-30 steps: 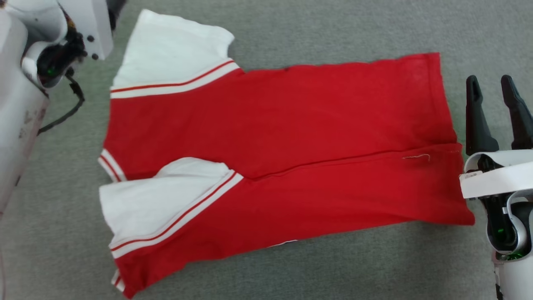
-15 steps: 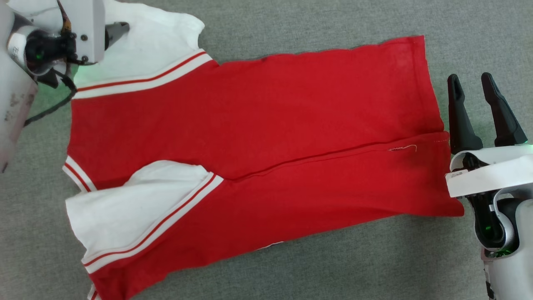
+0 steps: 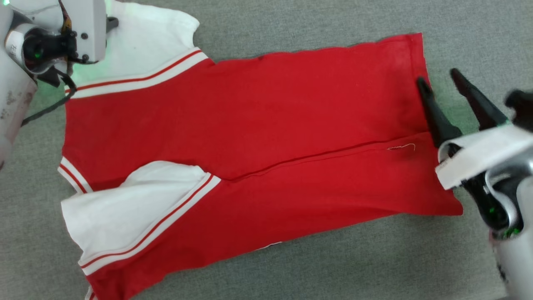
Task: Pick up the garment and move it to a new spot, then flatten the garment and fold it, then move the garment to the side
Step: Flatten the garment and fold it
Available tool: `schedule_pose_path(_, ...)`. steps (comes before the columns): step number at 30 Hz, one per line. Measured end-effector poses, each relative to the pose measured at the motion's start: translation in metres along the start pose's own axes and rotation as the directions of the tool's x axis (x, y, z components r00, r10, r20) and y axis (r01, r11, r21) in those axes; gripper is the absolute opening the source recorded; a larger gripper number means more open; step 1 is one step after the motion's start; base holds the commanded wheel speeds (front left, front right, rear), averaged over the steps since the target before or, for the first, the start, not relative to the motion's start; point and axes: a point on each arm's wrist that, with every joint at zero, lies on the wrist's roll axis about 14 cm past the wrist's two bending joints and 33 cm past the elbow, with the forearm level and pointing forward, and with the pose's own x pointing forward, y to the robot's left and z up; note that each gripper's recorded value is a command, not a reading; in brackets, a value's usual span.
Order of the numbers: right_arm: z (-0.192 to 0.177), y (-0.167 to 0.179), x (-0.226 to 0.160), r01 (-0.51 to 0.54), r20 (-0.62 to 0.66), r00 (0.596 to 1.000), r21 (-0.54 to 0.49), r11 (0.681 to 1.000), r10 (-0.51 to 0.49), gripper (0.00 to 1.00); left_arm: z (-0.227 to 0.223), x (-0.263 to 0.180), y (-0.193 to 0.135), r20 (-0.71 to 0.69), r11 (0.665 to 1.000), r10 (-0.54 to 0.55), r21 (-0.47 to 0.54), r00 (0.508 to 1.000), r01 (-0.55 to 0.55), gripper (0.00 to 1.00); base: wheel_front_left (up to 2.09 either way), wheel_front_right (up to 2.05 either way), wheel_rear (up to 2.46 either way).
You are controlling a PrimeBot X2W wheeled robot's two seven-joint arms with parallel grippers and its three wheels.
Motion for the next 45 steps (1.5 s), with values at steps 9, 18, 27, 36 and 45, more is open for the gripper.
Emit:
schedule_pose_path(9,0.006,-0.005,0.041,-0.094,-0.347,0.937,-0.124,0.988,0.046,1.00,-0.001,-0.006,-0.001,0.012,1.000,-0.010,-0.001,1.000,0.010,0.00,0.00,0.00,0.00)
schedule_pose_path(18,-0.024,-0.022,0.063,-0.078,-0.592,0.806,-0.108,0.991,-0.002,1.00,-0.003,-0.007,0.003,0.036,1.000,-0.018,-0.004,0.999,0.019,0.00,0.00,0.00,0.00)
schedule_pose_path(27,-0.037,-0.018,0.071,-0.095,-0.659,0.752,-0.094,0.991,0.010,0.27,-0.004,-0.012,0.001,0.068,0.999,-0.035,-0.023,0.997,0.037,0.00,0.00,0.00,0.00)
schedule_pose_path(36,-0.025,-0.019,0.056,-0.112,-0.608,0.794,-0.126,0.986,0.013,0.00,0.013,-0.048,-0.037,0.224,0.993,-0.118,0.002,0.967,0.120,0.00,0.00,0.00,0.00)
schedule_pose_path(45,-0.006,-0.007,0.020,-0.184,-0.552,0.830,-0.142,0.973,0.076,0.00,0.007,-0.122,-0.073,0.402,0.977,-0.214,0.094,0.890,0.193,0.00,0.00,0.00,0.00)
